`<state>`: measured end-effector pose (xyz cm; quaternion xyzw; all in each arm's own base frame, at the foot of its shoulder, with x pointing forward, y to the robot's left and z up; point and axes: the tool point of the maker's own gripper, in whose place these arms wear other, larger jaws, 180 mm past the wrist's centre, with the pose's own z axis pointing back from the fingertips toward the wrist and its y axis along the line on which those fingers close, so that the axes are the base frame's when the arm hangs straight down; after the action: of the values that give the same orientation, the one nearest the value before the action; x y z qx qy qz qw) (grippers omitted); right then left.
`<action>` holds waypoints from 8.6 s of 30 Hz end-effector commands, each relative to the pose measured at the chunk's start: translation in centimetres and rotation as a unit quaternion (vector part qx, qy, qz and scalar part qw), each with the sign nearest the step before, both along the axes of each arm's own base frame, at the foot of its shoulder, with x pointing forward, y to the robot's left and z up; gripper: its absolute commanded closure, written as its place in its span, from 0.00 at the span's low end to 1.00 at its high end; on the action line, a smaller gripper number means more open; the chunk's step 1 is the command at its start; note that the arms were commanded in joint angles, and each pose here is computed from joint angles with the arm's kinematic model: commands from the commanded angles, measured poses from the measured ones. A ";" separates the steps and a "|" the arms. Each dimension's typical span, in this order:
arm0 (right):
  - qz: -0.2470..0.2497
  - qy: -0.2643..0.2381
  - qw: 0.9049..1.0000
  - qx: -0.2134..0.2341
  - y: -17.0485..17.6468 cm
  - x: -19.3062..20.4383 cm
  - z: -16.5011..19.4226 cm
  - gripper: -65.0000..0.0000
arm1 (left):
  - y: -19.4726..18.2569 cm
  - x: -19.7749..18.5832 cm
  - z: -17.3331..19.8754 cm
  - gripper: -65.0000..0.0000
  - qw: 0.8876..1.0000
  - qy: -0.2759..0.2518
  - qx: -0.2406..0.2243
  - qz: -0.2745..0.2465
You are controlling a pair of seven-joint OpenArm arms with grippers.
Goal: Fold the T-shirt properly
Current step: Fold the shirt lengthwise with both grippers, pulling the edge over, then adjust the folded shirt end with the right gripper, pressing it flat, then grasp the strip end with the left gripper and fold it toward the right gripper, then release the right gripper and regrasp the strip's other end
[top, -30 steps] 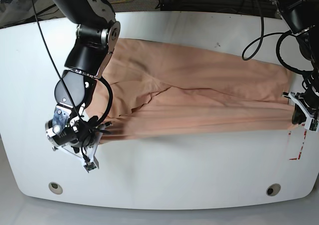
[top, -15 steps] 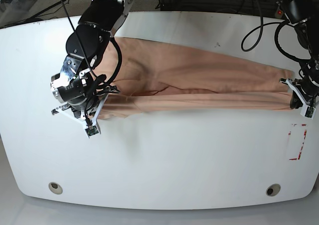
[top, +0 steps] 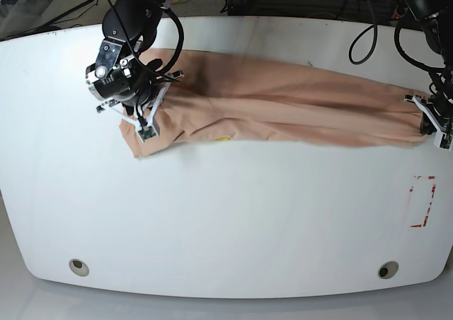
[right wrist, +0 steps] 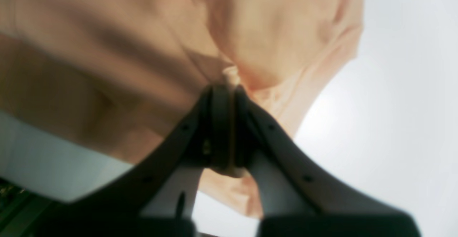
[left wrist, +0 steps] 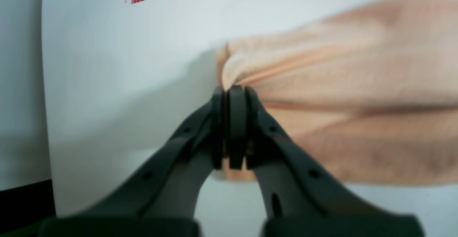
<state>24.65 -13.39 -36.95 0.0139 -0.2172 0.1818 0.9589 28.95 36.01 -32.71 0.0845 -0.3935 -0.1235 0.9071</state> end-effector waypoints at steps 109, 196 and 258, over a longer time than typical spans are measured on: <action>0.024 -0.014 0.980 0.195 3.2 2.8 -5.7 0.33 | 3.2 -1.4 -0.5 0.18 0.985 -0.017 -0.144 0.089; 0.025 -0.041 0.978 0.201 3.2 5.0 -4.5 0.33 | -28.4 0.1 2.5 0.34 0.938 -0.013 -0.062 -0.342; -0.044 -0.122 0.972 0.196 -10.5 10.2 3.8 1.00 | -34.2 -0.6 -5.2 1.00 0.931 0.088 -0.202 -0.291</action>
<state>33.41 -22.51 -35.66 0.1918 -0.3389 0.0711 0.9183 27.34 3.33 -39.23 -0.2169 -0.3152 -0.3025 0.8730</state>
